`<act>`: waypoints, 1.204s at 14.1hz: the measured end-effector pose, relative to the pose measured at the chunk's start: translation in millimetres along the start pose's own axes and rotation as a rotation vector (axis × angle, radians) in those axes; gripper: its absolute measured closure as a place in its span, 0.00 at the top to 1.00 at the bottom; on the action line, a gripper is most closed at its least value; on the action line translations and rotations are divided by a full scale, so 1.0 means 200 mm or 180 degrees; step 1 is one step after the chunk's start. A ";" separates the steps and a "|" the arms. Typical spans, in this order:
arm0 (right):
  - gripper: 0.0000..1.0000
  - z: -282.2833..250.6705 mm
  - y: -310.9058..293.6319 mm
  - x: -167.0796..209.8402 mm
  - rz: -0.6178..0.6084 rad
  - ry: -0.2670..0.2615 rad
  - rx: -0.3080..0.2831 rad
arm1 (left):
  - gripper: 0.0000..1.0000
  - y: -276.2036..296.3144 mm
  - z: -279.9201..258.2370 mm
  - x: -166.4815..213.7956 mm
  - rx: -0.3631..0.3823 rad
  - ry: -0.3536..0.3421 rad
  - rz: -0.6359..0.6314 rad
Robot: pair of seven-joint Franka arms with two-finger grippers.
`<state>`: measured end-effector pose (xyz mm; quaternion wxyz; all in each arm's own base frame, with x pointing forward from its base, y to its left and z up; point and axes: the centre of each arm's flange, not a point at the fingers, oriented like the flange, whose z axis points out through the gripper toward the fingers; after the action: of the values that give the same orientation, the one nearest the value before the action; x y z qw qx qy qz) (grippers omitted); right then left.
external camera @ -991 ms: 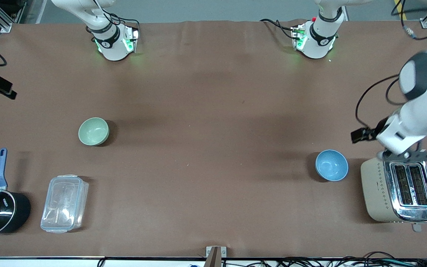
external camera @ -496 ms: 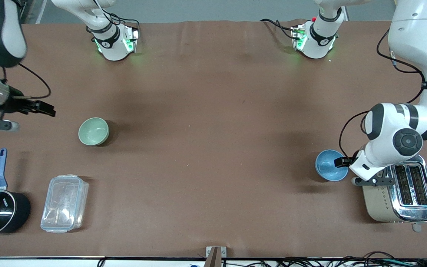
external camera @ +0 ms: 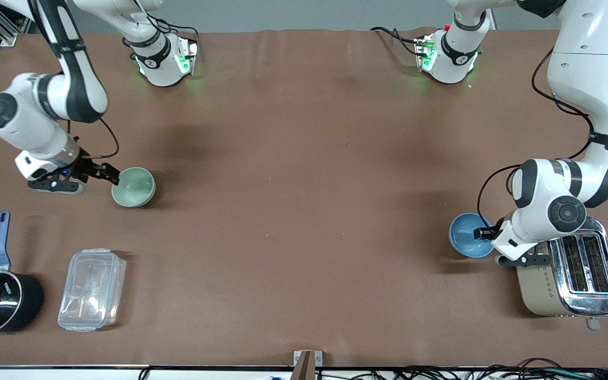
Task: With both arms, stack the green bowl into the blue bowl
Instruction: 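Slide the blue bowl to mid-table while the right gripper grasps the green bowl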
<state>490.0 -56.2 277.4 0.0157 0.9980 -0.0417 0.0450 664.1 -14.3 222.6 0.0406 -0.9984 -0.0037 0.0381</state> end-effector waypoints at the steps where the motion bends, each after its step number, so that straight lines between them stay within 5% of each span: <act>1: 1.00 0.13 0.00 -0.04 -0.0013 0.0088 -0.0018 | 0.50 0.01 0.01 0.00 -0.0002 -0.0007 0.0008; 5: 1.00 0.40 -0.01 -0.12 -0.0050 0.0103 -0.0064 | 0.08 0.02 0.02 0.00 -0.0007 -0.0014 0.0008; 10: 0.96 0.39 0.01 -0.12 -0.0142 0.0092 -0.0067 | 0.06 0.38 -0.25 -0.02 -0.0222 0.0047 0.0056; 14: 0.57 0.40 0.07 -0.14 -0.0191 0.0071 -0.0079 | 0.06 1.13 -0.53 -0.24 -0.0560 0.0029 0.0098; 17: 0.26 0.39 0.09 -0.13 -0.0170 0.0075 -0.0083 | 0.06 1.66 -0.47 -0.47 -0.0600 -0.0096 0.0193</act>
<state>468.7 -74.6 196.9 0.0304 0.9979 -0.0155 0.0558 579.2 -354.7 296.3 -0.0547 -0.9968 0.0223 0.0538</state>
